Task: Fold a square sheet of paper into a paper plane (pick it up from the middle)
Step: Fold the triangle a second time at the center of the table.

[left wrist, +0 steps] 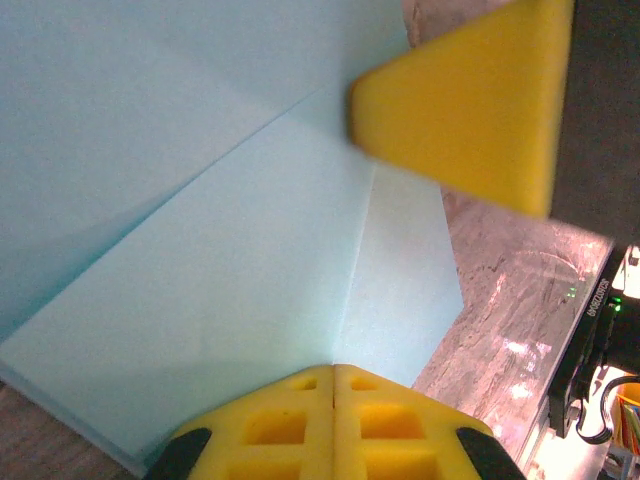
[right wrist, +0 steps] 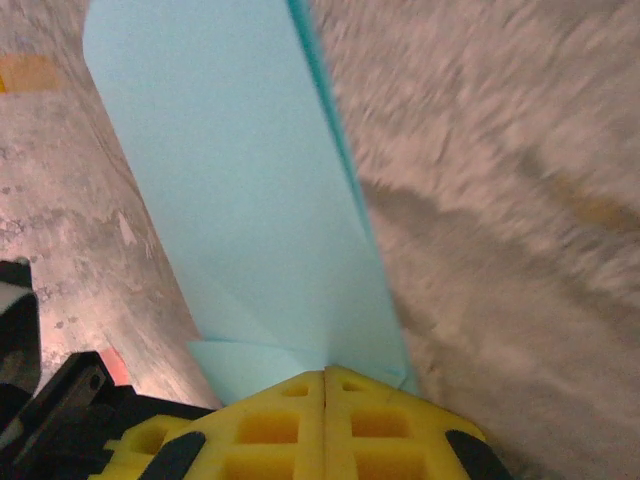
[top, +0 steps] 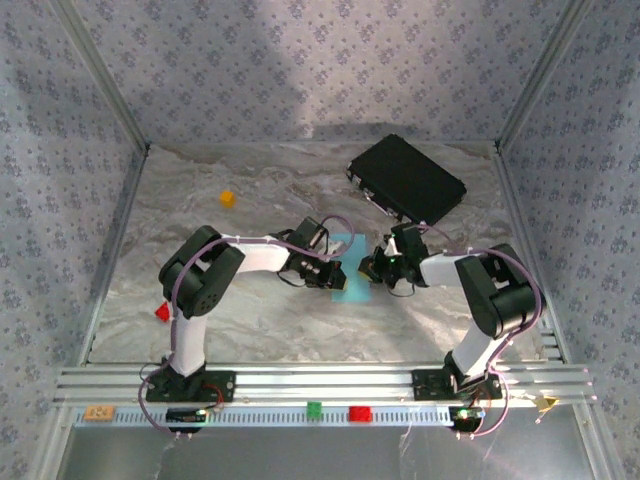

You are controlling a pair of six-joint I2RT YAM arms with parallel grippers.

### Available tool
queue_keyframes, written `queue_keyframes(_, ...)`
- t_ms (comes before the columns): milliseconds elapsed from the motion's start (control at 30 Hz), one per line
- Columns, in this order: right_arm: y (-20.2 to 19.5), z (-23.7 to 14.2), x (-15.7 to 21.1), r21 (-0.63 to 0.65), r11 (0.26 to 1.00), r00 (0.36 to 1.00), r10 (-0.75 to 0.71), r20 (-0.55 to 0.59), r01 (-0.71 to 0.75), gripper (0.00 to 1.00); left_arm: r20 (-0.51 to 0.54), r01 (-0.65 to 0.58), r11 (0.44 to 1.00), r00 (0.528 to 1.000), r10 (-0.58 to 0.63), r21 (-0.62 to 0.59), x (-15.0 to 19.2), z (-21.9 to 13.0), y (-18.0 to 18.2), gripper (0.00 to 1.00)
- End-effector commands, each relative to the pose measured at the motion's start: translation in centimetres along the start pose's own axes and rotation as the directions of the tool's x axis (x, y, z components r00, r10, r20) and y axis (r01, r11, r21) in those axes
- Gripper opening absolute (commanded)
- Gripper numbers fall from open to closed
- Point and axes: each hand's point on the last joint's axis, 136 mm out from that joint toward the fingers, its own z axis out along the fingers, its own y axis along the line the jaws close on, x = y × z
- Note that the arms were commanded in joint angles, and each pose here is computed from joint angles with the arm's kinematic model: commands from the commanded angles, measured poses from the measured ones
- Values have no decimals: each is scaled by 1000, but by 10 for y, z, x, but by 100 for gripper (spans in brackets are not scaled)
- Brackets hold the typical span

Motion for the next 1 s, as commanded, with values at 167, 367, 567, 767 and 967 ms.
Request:
queue_keyframes(167, -22, -2, -29, 8, 999, 998, 34, 45, -35, 5, -72, 73, 990, 994, -82, -119, 32, 2, 36, 0)
queue_keyframes(367, -14, -15, -39, -3, 1000, 996, 15, 90, -14, 5, -70, 71, 991, 994, -80, -117, 33, 1, 36, 0)
queue_keyframes(567, 20, -30, -35, -78, 995, 993, -58, 102, 66, 6, -63, 67, 991, 995, -75, -113, 32, -1, 34, 0)
queue_keyframes(767, 32, -12, -8, -70, 992, 995, -100, 27, 101, 6, -64, 62, 993, 996, -69, -103, 32, -1, 31, 0)
queue_keyframes(967, 7, 9, 10, 38, 995, 995, -88, -37, 90, 3, -57, 54, 994, 997, -59, -94, 28, -3, 26, 0)
